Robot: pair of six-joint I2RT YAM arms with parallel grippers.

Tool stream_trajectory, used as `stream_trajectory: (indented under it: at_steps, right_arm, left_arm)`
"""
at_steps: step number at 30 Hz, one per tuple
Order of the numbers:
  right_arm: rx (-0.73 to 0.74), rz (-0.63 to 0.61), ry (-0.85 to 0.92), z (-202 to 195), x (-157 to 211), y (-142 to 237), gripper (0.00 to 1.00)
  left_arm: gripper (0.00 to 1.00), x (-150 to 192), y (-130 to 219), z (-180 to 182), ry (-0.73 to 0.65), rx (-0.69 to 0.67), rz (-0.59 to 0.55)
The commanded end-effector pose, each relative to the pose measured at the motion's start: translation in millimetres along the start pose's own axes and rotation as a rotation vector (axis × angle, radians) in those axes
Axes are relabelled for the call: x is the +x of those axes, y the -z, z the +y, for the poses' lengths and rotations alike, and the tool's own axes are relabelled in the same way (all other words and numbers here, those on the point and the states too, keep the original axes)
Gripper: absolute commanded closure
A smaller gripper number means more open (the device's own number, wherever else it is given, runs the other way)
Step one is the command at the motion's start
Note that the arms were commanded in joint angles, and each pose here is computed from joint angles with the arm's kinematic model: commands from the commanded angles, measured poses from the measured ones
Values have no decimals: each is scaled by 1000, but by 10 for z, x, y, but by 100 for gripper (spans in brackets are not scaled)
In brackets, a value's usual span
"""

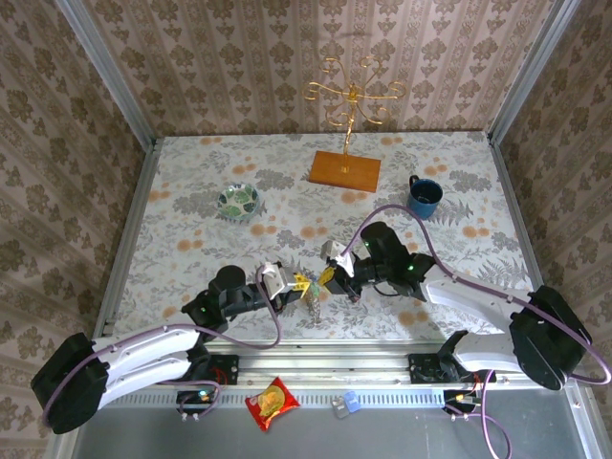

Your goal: Put the keys on the keyring

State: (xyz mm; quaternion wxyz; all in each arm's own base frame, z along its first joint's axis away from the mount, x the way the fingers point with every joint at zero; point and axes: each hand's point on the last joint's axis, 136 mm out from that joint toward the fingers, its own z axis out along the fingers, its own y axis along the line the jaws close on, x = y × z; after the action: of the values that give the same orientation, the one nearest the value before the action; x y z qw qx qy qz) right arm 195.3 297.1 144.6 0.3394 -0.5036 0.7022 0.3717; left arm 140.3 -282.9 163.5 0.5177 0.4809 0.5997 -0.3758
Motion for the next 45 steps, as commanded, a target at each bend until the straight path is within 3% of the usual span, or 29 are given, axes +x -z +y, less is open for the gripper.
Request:
stream_trajectory:
  at_steps: [1, 3, 7, 12, 21, 24, 28, 31, 33, 36, 45]
  right_arm:
    - [-5, -15, -14, -7, -15, 5, 100]
    - [-11, -33, -3, 16, -81, 33, 100]
    - [17, -95, 39, 16, -219, 116, 77]
    - [-17, -117, 46, 59, -242, 92, 74]
    - [-69, -119, 31, 75, -220, -20, 79]
    - [-74, -128, 31, 63, -242, -45, 84]
    - [-94, -154, 48, 88, -308, -42, 100]
    - [-85, -154, 69, 87, -325, -13, 100]
    - [-71, -134, 89, 78, -312, 8, 100]
    - [-69, -65, 109, 93, -248, 29, 100]
    - [-63, 99, 221, 164, -198, 92, 100]
  left_arm:
    - [100, -198, 18, -8, -7, -2, -84]
    - [100, -185, 10, -9, -2, -2, -83]
    - [100, -168, -9, -22, 2, 3, -87]
    - [100, -166, -25, -38, 6, 11, -97]
    - [100, -174, -24, -40, 10, 7, -114]
    - [100, -172, -27, -47, 13, 11, -117]
    - [100, -191, -23, -41, 14, 8, -127]
    - [100, -163, -34, -8, 24, -3, -108]
    - [84, -121, -51, -21, 21, 11, -70]
    - [73, -82, -60, -40, 6, 25, -27]
    - [74, -12, -67, -52, -49, 60, 89]
